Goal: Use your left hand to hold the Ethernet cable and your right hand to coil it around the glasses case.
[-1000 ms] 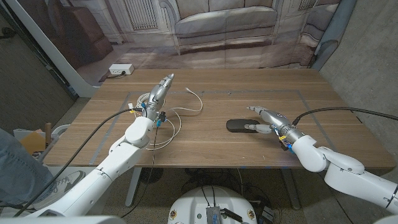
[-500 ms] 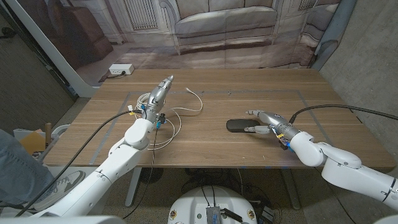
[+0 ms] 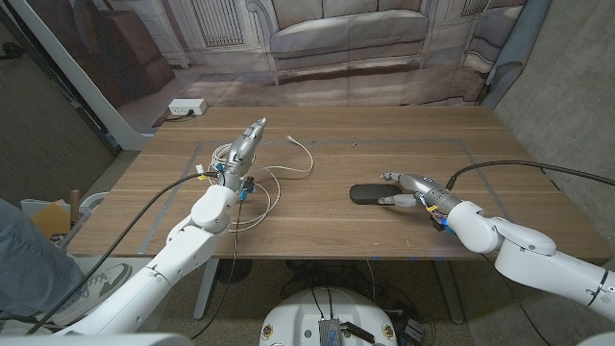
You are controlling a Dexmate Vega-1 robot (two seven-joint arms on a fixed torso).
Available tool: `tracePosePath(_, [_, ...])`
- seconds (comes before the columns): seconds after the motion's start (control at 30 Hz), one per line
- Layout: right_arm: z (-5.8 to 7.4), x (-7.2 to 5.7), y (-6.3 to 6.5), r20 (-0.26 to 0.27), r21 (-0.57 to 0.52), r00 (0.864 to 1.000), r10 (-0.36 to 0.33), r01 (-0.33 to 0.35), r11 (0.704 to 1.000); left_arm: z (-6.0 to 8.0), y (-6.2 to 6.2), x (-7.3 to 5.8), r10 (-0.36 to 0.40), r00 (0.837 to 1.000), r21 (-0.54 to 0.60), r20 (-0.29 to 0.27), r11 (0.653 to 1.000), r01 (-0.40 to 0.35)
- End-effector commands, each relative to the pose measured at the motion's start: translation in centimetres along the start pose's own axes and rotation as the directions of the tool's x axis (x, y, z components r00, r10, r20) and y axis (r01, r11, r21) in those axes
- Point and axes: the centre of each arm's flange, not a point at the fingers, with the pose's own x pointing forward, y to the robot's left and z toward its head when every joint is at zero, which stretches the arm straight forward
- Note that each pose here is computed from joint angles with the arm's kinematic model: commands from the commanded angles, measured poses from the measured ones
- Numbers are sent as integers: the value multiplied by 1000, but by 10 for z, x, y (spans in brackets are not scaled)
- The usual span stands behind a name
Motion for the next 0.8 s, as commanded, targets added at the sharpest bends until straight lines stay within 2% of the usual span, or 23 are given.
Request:
tracePosePath(0.03, [-6, 6, 7, 0, 12, 1000, 17, -17, 1000, -3, 3, -4, 9, 1000, -10, -5, 1000, -10])
tracePosePath(0.53, [-13, 7, 13, 2, 28, 1000, 23, -23, 999, -6, -1, -3, 2, 1000, -15, -14, 1000, -2])
tracePosePath(0.8, [-20, 8, 16, 3, 35, 1000, -2, 2, 999, -7, -1, -3, 2, 1000, -17, -19, 1000, -2])
